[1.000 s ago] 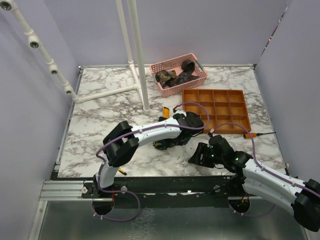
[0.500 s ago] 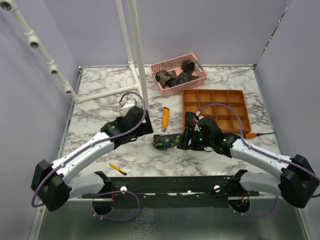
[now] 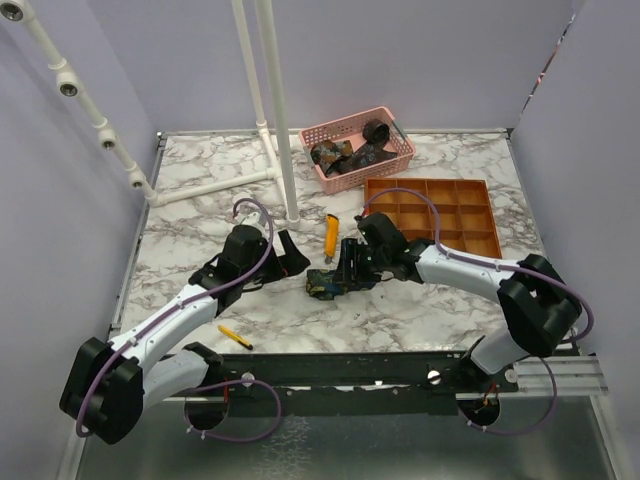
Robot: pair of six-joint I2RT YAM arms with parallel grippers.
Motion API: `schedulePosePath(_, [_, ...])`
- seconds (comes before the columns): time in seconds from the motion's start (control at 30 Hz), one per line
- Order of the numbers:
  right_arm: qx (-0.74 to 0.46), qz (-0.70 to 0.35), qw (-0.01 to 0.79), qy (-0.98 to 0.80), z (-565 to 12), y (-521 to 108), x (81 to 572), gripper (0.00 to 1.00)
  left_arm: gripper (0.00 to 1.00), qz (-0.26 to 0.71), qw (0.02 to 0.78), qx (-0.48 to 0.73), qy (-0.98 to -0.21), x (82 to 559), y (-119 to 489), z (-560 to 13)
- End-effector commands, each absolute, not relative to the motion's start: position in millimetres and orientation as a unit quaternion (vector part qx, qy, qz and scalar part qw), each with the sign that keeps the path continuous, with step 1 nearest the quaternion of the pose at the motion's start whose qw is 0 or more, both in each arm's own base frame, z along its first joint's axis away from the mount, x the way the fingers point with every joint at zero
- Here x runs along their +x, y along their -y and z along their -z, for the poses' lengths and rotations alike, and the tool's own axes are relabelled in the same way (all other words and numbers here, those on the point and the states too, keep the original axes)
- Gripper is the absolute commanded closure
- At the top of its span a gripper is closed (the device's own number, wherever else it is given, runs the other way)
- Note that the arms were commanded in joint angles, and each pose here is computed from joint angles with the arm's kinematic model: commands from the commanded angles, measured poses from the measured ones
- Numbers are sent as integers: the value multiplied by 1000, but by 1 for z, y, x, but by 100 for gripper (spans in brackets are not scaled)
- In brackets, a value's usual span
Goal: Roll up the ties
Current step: Roll the tie at the center of the board.
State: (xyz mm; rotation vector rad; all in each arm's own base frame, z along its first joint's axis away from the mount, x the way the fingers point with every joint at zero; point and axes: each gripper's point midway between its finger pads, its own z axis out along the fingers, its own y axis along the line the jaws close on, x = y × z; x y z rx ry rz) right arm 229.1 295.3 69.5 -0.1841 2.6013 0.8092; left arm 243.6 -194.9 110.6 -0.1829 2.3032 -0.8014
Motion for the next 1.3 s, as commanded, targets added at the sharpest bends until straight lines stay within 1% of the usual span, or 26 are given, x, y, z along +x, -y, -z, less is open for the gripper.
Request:
schedulePosePath(0.0, [-64, -251, 199, -945, -50, -289, 234, 42, 1, 350, 333, -26, -875, 243, 212, -113])
schedulePosePath(0.2, [-49, -238, 197, -950, -38, -276, 233, 45, 1, 371, 315, 1, -873, 242, 224, -103])
schedulePosePath(0.43, [-39, -238, 185, -953, -25, -262, 232, 48, 1, 379, 271, 16, -885, 241, 236, -81])
schedulePosePath(0.67, [-37, -241, 177, -953, -13, -253, 230, 52, 1, 407, 237, 22, -882, 243, 252, -66])
schedulePosePath(0.87, [-31, -243, 171, -954, -4, -246, 228, 53, 1, 451, 219, 25, -865, 242, 270, -70])
schedulePosePath(1.0, [-28, -242, 167, -955, 3, -242, 226, 55, 1, 464, 212, 41, -859, 237, 281, -70])
schedulePosePath(1.13, [-25, -245, 162, -956, 8, -240, 222, 56, 8, 470, 188, 64, -860, 222, 296, -60])
schedulePosePath(1.2, [-24, -248, 160, -955, 9, -240, 220, 57, 16, 472, 179, 70, -860, 216, 303, -55])
schedulePosePath(1.27, [-22, -249, 159, -955, 9, -240, 220, 57, 26, 473, 174, 70, -861, 214, 307, -50])
